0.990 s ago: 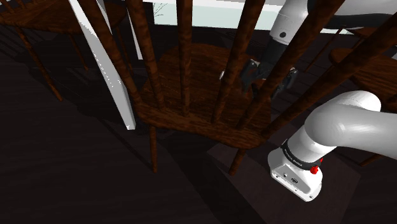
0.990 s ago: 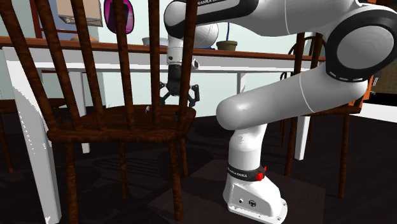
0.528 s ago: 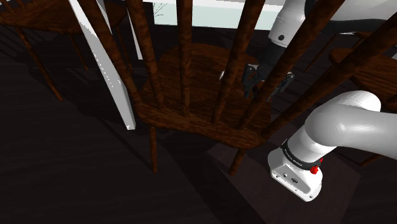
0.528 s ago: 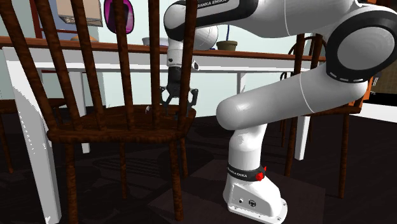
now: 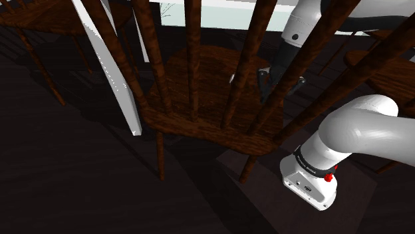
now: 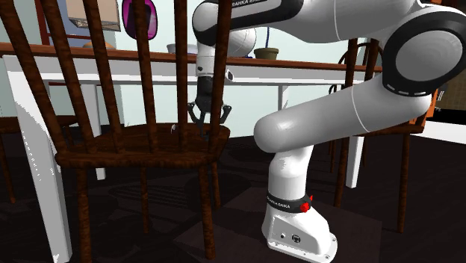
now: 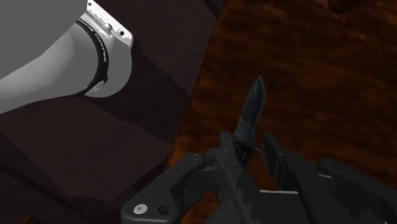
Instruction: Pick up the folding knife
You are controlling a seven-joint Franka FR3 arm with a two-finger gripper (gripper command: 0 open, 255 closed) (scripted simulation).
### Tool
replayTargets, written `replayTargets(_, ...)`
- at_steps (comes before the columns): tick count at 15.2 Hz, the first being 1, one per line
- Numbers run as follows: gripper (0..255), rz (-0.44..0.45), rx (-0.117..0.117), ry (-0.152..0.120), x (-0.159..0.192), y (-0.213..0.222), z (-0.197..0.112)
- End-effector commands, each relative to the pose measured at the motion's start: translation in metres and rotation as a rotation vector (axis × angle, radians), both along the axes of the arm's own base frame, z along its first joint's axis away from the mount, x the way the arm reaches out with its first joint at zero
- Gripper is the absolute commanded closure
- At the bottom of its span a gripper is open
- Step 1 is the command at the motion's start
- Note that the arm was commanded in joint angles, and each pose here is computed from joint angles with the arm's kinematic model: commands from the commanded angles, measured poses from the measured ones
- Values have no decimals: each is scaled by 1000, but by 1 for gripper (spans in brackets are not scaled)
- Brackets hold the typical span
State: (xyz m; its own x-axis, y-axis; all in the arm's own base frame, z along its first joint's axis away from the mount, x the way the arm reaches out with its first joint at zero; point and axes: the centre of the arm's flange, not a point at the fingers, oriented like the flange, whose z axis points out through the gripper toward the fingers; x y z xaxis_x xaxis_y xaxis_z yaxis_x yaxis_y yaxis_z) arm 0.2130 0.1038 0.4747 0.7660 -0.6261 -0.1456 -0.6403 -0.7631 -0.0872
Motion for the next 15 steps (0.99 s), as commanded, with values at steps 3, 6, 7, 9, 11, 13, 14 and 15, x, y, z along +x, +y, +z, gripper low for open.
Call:
replayTargets(3, 255, 0, 4, 3, 0, 0, 18)
replayTargets(6, 255, 0, 4, 3, 0, 0, 34)
replayTargets(7, 255, 0, 4, 3, 0, 0, 39)
replayTargets(9, 255, 0, 4, 3, 0, 0, 50)
replayTargets(11, 255, 0, 4, 3, 0, 0, 61)
replayTargets(13, 255, 0, 4, 3, 0, 0, 71)
replayTargets(14, 255, 0, 4, 3, 0, 0, 72)
replayTargets(15, 255, 0, 4, 3, 0, 0, 72)
